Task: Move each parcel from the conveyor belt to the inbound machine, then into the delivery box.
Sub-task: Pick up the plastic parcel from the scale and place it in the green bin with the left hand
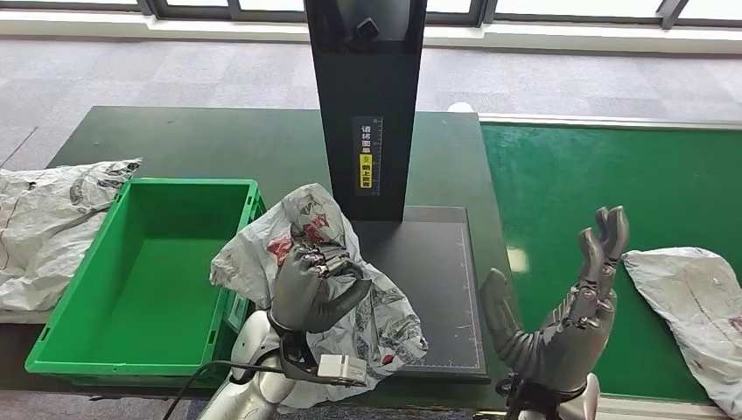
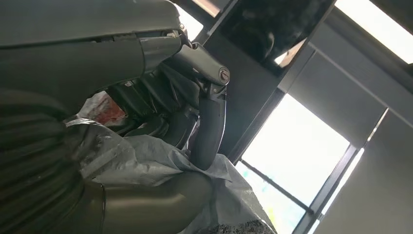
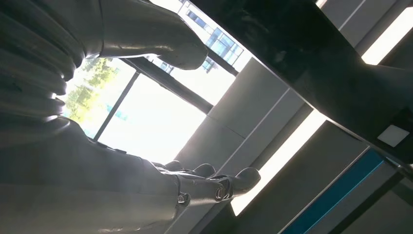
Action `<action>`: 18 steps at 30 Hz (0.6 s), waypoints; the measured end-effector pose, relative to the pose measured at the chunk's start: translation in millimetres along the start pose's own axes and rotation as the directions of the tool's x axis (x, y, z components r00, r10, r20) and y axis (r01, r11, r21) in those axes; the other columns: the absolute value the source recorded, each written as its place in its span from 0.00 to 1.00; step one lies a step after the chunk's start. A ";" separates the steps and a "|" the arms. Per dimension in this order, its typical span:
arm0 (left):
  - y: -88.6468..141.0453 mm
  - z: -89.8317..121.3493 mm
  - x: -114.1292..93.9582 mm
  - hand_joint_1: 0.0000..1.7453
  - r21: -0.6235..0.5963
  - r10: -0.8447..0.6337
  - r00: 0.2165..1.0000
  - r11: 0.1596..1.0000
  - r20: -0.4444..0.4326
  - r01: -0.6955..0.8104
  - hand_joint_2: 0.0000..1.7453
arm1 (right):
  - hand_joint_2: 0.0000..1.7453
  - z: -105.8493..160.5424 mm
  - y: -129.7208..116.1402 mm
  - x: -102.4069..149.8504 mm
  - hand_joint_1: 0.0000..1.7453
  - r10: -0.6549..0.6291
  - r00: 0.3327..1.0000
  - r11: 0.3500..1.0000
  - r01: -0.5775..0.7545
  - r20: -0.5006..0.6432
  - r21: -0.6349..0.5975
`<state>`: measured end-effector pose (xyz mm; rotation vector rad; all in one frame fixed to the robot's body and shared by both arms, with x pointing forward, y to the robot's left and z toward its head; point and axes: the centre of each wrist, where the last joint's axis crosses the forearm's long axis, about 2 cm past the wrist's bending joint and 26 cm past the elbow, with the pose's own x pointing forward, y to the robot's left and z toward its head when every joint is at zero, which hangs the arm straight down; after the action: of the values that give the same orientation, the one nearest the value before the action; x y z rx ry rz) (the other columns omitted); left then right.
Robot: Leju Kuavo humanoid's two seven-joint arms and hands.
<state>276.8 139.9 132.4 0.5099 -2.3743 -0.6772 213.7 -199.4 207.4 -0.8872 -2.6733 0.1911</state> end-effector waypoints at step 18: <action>39.1 26.0 18.9 1.00 0.306 -0.049 0.997 0.950 -0.061 0.066 1.00 | 1.00 -0.7 0.1 -0.1 0.00 -0.037 0.999 0.999 0.037 -0.002 -0.003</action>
<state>238.5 170.4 145.7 0.7224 -2.4346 -0.3115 214.1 -199.4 208.0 -0.8373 -2.6861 0.1781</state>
